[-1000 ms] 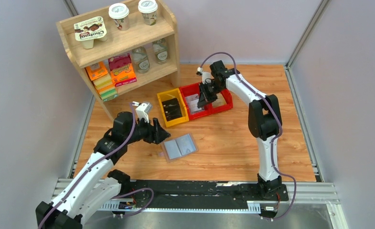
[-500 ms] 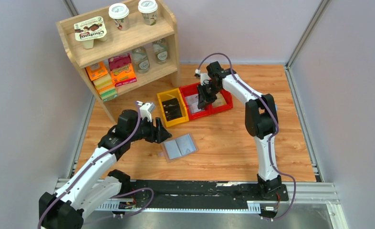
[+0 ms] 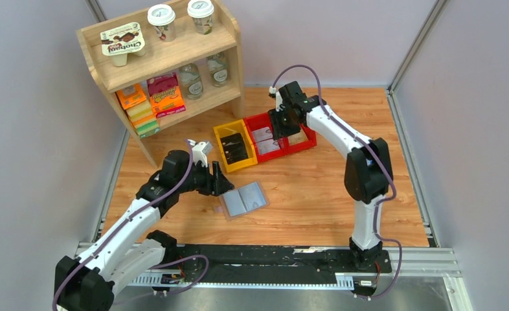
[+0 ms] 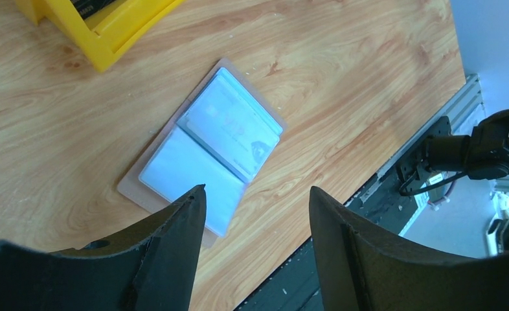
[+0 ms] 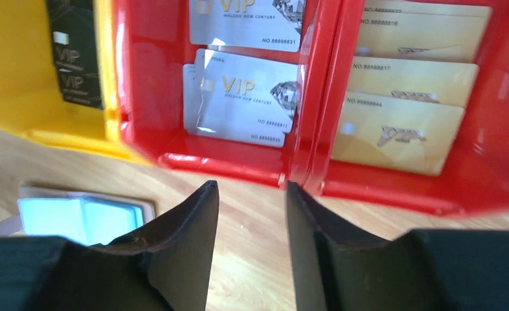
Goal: Take the credit cards out of the card holder
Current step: Place the credit card in the storage box, then remove the credit card from the card holder.
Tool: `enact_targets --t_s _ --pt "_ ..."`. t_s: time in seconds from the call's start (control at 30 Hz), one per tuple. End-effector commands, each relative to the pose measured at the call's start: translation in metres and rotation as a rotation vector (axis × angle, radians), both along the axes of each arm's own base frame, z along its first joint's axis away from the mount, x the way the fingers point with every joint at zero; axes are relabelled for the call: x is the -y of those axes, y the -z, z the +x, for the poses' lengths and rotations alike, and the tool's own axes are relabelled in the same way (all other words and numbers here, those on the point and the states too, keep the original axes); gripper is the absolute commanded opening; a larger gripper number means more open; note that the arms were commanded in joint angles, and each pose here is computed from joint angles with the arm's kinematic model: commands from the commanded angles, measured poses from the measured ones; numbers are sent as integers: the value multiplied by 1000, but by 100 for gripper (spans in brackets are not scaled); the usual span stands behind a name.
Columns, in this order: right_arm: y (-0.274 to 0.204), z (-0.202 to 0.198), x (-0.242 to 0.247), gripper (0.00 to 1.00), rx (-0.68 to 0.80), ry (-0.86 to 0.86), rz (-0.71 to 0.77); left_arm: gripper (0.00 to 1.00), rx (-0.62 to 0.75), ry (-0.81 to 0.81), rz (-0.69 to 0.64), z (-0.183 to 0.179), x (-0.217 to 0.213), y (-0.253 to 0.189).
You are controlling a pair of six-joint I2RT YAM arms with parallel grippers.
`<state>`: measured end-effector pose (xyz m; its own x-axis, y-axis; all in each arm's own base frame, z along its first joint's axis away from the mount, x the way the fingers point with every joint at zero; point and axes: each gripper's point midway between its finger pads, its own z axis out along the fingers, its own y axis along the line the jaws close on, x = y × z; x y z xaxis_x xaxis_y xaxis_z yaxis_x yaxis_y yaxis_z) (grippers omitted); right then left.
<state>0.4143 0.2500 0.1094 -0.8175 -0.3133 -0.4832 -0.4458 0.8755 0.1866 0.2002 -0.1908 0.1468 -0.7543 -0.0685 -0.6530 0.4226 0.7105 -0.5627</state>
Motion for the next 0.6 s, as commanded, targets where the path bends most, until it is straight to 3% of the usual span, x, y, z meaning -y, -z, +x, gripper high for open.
enact_targets --t_s 0.0,0.17,0.43,0.57 --pt "-69 -5 -5 49 237 95 66 66 -26 7 -52 3 9 0" --pt "-62 -58 -29 63 253 126 143 61 -85 -4 -46 5 11 11" --pt "-30 -143 -70 66 209 136 269 45 -151 -14 -20 2 12 33" --pt "-5 -172 -83 66 186 141 244 43 -167 -26 6 -2 10 50"
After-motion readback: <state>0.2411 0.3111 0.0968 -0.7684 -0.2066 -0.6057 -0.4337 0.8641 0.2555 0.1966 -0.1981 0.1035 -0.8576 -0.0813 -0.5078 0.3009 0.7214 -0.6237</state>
